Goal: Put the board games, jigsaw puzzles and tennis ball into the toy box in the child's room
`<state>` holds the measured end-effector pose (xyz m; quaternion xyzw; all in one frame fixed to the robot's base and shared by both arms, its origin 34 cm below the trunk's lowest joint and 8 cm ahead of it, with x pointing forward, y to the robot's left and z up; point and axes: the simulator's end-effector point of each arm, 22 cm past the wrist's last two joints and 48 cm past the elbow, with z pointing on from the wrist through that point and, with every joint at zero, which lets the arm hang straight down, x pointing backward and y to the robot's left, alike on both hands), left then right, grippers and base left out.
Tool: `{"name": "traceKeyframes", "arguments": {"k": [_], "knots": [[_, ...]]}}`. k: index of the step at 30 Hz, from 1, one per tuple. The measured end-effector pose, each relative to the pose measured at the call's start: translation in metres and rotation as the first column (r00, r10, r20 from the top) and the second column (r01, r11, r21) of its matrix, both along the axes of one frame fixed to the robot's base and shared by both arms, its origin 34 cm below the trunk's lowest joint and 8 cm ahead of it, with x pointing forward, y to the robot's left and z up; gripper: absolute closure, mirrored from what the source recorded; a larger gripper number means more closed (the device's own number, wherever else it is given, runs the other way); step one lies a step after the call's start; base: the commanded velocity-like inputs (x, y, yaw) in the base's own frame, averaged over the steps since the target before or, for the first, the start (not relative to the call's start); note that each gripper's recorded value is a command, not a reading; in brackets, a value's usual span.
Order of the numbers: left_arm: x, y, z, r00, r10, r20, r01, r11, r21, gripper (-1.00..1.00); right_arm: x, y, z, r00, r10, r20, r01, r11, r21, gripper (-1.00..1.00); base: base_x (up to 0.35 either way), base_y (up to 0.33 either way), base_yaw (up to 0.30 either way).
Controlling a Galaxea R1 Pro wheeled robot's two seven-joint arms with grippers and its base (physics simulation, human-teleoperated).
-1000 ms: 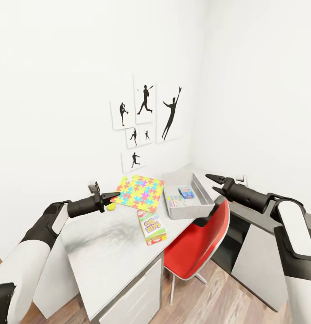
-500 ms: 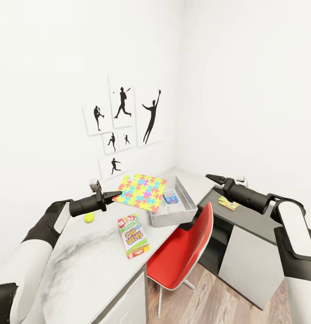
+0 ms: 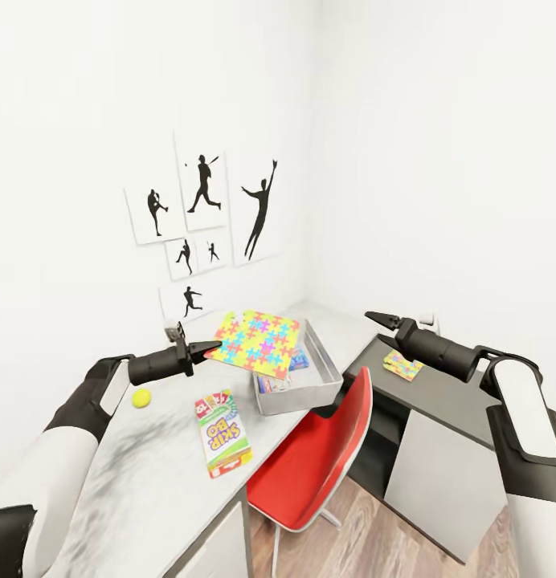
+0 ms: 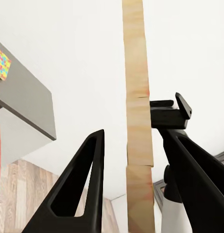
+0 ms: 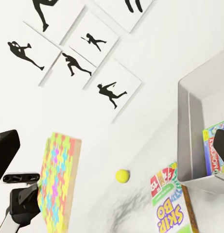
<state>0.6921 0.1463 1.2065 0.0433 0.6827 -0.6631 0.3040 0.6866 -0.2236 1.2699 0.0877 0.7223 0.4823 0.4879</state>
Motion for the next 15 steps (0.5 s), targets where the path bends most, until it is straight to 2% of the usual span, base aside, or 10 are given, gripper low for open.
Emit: {"name": "traceKeyframes", "arguments": {"k": [6, 15], "knots": [[0.0000, -0.0001, -0.0001, 1.000, 0.001, 0.000, -0.001, 1.000, 0.002, 1.00, -0.0007, 0.0019, -0.0001, 1.000, 0.003, 0.000, -0.003, 1.000, 0.004, -1.00, 0.022, -0.024, 0.000], [-0.0003, -0.0008, -0.0004, 1.000, 0.000, 0.000, 0.000, 1.000, 0.003, 1.00, -0.0008, 0.0033, 0.0006, 1.000, 0.004, 0.001, -0.004, 1.000, 0.005, -1.00, 0.185, -0.179, 0.000]]}}
